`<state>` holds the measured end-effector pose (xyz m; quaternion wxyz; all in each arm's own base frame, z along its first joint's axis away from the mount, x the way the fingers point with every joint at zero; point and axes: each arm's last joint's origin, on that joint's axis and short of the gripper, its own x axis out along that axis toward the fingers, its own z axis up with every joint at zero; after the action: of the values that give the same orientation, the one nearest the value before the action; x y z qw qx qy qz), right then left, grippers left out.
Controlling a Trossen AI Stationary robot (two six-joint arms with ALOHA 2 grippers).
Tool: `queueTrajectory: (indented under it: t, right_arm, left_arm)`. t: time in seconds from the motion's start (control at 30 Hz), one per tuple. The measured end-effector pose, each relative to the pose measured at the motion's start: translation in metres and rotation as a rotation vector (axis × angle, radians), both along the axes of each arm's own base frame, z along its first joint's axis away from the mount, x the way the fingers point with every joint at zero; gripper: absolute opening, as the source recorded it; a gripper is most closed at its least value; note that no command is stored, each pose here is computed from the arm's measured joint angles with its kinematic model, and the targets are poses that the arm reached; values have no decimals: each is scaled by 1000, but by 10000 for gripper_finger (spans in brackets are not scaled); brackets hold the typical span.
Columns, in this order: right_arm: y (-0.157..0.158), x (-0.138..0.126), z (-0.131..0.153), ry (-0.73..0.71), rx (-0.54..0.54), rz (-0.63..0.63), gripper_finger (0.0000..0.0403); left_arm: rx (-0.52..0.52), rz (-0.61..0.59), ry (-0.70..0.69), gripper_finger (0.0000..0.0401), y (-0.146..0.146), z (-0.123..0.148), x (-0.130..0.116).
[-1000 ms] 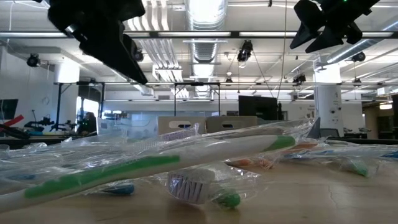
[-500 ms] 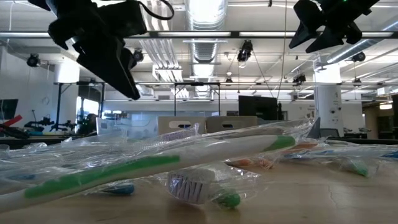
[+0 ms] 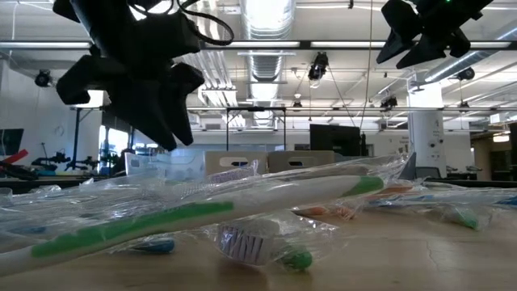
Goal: Pick & Place Toothbrushes
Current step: Put the green toothbrush into the transparent bin
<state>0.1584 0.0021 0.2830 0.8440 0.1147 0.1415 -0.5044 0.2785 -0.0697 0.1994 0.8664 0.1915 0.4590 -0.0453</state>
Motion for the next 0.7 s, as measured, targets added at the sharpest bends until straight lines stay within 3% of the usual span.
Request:
queueTrajectory:
  t: [0.47,0.7]
  right_arm:
    - [0,0,0,4,0,4,248]
    - [0,0,0,5,0,4,262]
  left_arm:
    - [83,-61,168,180,-6,-19,21]
    - [115,-105,200,179,-7,-27,27]
